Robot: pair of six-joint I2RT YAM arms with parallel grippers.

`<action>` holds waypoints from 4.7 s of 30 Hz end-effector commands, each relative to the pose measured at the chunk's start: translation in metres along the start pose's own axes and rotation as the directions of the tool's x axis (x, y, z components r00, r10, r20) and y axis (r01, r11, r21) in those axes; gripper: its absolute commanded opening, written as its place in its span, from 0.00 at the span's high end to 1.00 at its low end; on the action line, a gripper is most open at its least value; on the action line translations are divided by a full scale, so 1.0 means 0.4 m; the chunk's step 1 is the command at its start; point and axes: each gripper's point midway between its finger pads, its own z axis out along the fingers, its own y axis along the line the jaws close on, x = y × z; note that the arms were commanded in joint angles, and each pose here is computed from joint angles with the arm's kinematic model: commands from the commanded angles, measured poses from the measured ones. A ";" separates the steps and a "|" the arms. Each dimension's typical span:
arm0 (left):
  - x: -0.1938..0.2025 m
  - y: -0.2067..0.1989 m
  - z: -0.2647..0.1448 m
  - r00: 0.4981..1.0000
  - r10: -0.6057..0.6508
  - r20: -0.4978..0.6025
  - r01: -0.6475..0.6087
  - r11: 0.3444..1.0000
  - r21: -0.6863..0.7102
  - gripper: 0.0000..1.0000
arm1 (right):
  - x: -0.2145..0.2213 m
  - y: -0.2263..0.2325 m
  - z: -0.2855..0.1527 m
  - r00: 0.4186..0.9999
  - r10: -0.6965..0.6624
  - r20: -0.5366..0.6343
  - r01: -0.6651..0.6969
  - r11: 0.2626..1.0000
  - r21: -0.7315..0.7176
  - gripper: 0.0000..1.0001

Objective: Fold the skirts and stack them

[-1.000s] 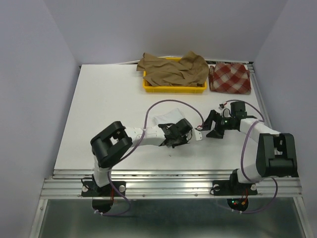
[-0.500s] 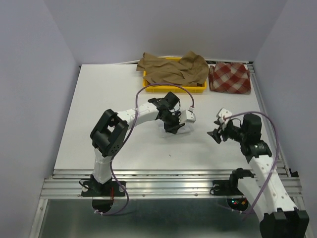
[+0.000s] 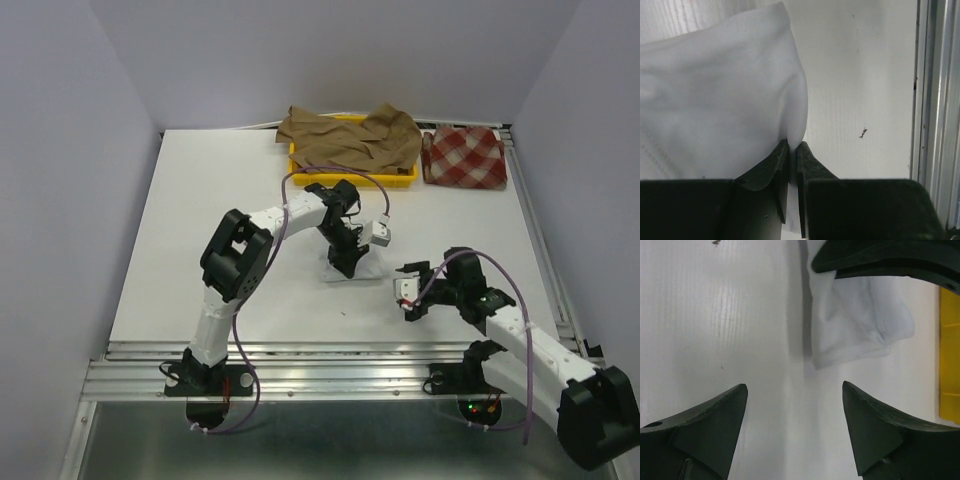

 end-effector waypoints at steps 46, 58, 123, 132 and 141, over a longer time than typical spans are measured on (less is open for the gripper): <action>-0.073 -0.041 -0.086 0.985 -0.110 0.134 0.080 0.974 0.212 0.62 | 0.056 -0.173 0.321 0.905 -0.362 -0.222 0.401 0.900 0.170 0.85; -0.051 0.063 -0.442 0.967 -0.104 0.232 0.159 0.960 -0.232 0.43 | -0.100 -0.268 0.094 0.947 -0.144 -0.288 0.187 0.974 0.127 0.99; 0.017 -0.046 -0.301 0.895 -0.291 0.339 0.272 0.957 0.103 0.01 | 0.714 -1.119 -0.210 0.868 -0.253 -0.427 0.492 0.551 0.674 0.99; 0.021 -0.049 -0.302 0.896 -0.291 0.334 0.275 0.957 0.096 0.01 | 0.742 -0.937 -0.193 0.844 -0.268 -0.464 0.514 0.651 0.559 0.92; 0.015 -0.056 -0.316 0.897 -0.284 0.339 0.275 0.958 0.075 0.01 | 0.693 -0.958 -0.230 0.823 -0.281 -0.493 0.544 0.637 0.546 0.36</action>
